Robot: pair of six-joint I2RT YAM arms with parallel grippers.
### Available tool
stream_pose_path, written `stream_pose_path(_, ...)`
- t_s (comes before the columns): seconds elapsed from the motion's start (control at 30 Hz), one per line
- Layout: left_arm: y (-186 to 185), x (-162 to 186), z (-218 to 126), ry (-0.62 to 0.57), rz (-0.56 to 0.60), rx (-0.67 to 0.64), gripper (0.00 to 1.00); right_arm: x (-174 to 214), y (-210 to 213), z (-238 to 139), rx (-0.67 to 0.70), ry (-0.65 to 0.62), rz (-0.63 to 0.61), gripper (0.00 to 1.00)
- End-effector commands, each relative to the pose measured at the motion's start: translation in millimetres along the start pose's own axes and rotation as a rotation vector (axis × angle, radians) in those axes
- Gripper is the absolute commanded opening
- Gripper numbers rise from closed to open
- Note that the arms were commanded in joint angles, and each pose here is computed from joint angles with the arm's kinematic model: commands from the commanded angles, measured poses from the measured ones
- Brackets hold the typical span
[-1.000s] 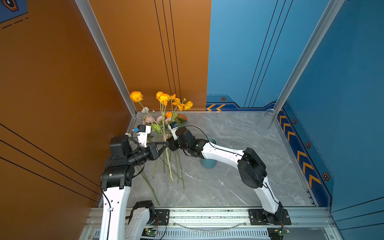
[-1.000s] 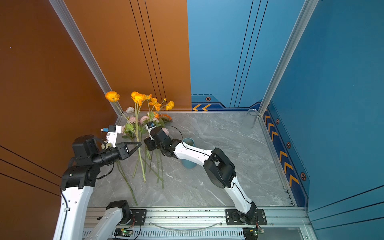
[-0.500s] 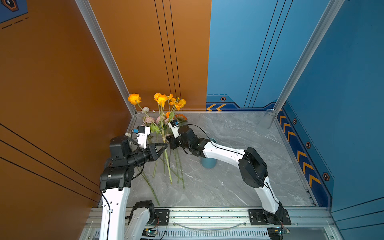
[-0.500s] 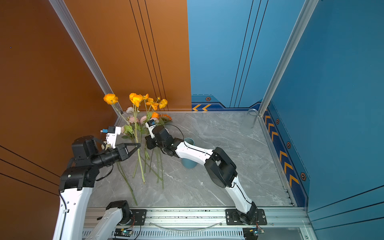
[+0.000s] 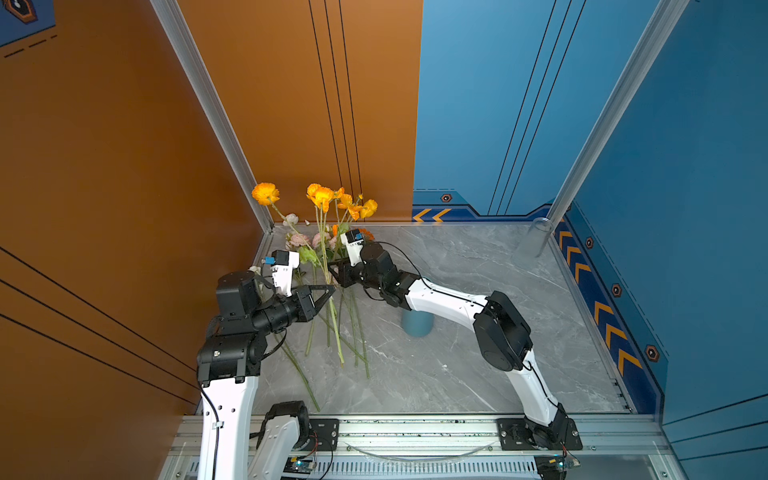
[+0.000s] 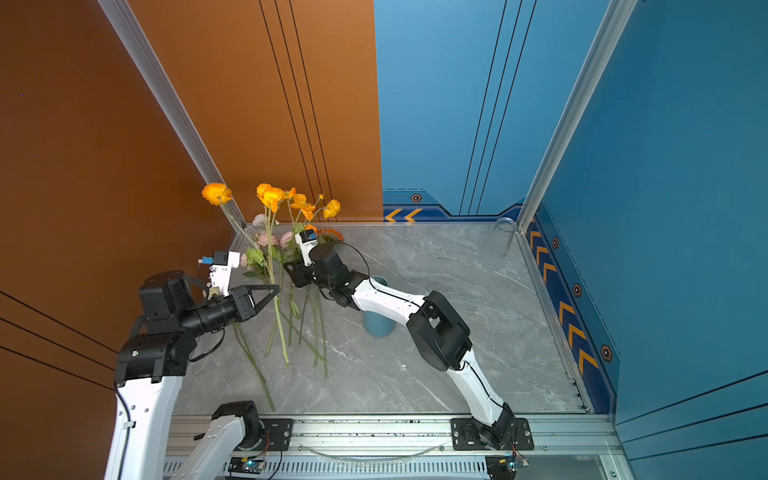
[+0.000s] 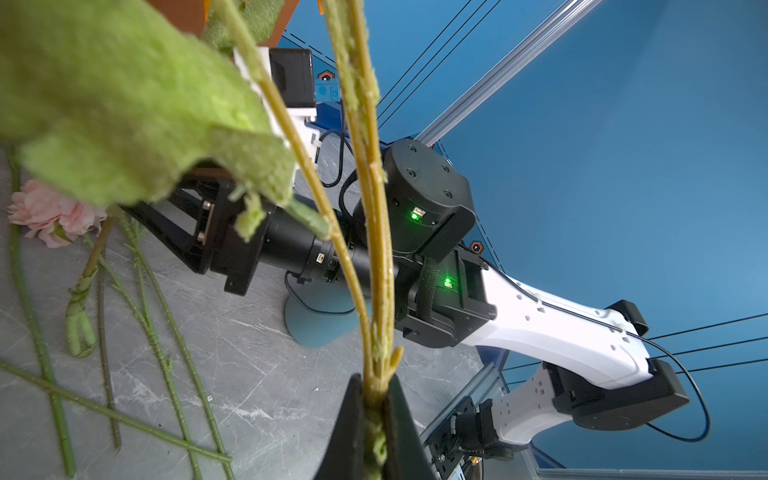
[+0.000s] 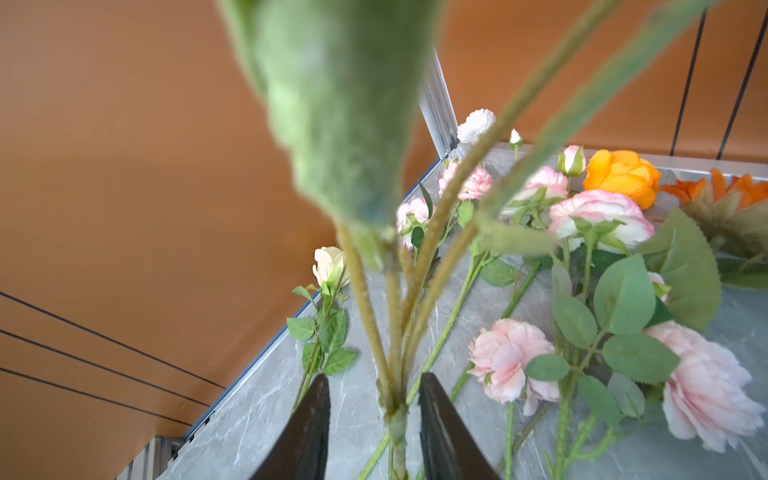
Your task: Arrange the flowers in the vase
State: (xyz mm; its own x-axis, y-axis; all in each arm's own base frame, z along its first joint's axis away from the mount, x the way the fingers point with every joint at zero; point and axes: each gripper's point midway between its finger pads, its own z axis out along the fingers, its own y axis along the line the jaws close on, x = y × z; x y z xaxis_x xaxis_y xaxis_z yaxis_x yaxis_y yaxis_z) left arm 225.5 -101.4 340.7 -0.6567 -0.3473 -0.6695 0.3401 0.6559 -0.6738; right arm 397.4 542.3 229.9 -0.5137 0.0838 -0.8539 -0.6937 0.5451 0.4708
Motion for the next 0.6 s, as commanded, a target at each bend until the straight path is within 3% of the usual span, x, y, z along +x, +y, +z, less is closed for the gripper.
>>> stream_pose_path(0.0,-13.4,-2.2,-5.7,-0.009,0.042,0.033,0.00,-4.0,1.4,9.6,-0.016,0.002,0.021,0.29)
stream_pose_path(0.2,-12.7,-5.5,-6.6,-0.019,0.046,0.020,0.00,-6.7,8.6,10.4,-0.045,0.008,0.019,0.00)
stream_pose_path(0.3,-3.0,-7.4,-8.9,-0.031,0.051,-0.046,0.00,-11.4,7.2,3.1,-0.028,-0.002,0.022,0.00)
stream_pose_path(0.4,32.1,-5.8,-20.0,-0.034,0.071,-0.273,0.00,-18.8,-3.9,-6.1,0.027,-0.010,0.061,0.00)
stream_pose_path(0.57,110.1,-4.9,-62.0,-0.021,0.058,-0.776,0.00,-34.5,-20.9,-20.2,0.069,-0.025,0.176,0.00)
